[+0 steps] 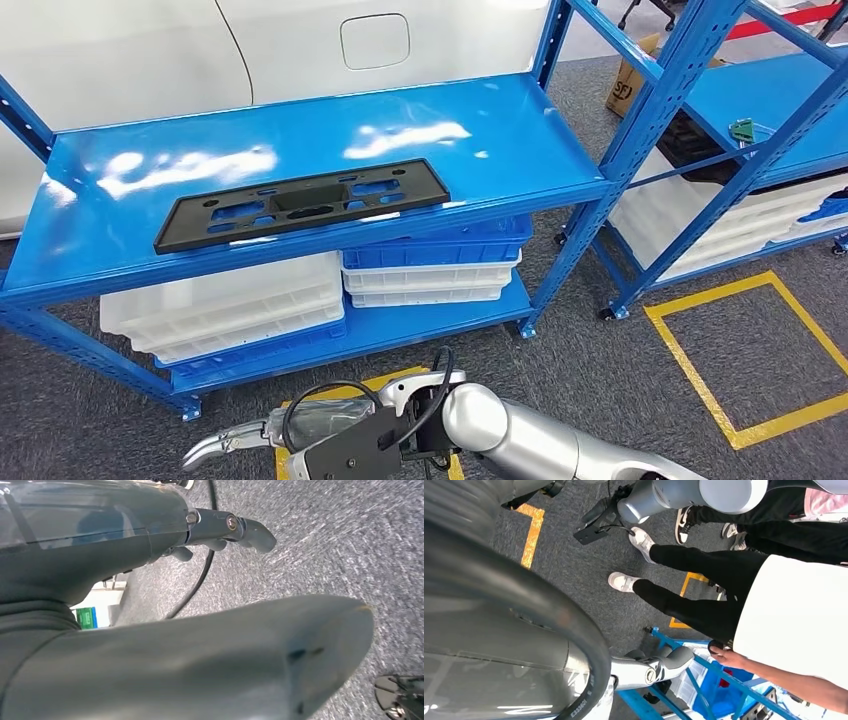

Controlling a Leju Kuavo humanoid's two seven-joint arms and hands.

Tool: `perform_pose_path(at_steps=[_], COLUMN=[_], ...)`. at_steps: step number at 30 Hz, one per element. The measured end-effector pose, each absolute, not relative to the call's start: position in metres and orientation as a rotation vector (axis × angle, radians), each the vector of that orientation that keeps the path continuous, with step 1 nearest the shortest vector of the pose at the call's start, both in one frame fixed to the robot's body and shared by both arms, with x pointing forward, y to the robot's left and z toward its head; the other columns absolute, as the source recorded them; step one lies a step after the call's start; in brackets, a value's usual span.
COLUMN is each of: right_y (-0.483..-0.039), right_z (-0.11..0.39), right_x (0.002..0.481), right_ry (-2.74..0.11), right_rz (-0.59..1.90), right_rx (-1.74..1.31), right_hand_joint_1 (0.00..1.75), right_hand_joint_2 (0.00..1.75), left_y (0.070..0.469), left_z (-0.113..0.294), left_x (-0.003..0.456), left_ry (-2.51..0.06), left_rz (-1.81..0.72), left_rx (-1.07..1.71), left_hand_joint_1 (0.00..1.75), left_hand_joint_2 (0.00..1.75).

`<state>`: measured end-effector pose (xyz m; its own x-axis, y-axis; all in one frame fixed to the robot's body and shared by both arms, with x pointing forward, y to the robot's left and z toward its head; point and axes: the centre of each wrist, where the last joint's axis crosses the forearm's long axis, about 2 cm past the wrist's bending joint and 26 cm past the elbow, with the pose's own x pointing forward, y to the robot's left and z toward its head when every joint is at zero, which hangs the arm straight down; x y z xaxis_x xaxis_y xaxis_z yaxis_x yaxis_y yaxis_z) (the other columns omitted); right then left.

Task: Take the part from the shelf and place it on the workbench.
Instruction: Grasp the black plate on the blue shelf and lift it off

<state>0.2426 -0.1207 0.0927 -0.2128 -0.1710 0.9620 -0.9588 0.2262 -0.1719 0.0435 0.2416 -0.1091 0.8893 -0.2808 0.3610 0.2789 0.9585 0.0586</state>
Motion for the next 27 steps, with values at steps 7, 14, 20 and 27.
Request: perform_pose_path(at_steps=[7, 14, 20, 27], right_y=[-0.1223, -0.1219, -0.1217, -0.1222], right_z=[0.0914, 0.0914, 0.091, 0.0915], right_x=[0.2415, 0.2402, 0.2393, 0.2395], right_ry=[-1.586, -1.586, -1.584, -1.587], right_rz=[1.09, 1.089, 1.088, 1.087], right_rx=[1.086, 1.089, 1.09, 1.09], right_hand_joint_1=[0.0, 0.0, 0.0, 0.0], right_hand_joint_2=[1.75, 1.75, 1.75, 1.75], left_y=[0.2404, 0.2403, 0.2399, 0.2397], left_z=[-0.109, -0.109, -0.109, -0.1089], left_x=[0.0439, 0.0438, 0.0429, 0.044], left_ry=[-0.378, -0.377, -0.387, -0.396], left_rz=[-0.292, -0.296, -0.299, -0.301], left_rx=[0.002, 0.002, -0.001, -0.008], left_hand_joint_1=[0.0, 0.0, 0.0, 0.0], left_hand_joint_2=[0.0, 0.0, 0.0, 0.0])
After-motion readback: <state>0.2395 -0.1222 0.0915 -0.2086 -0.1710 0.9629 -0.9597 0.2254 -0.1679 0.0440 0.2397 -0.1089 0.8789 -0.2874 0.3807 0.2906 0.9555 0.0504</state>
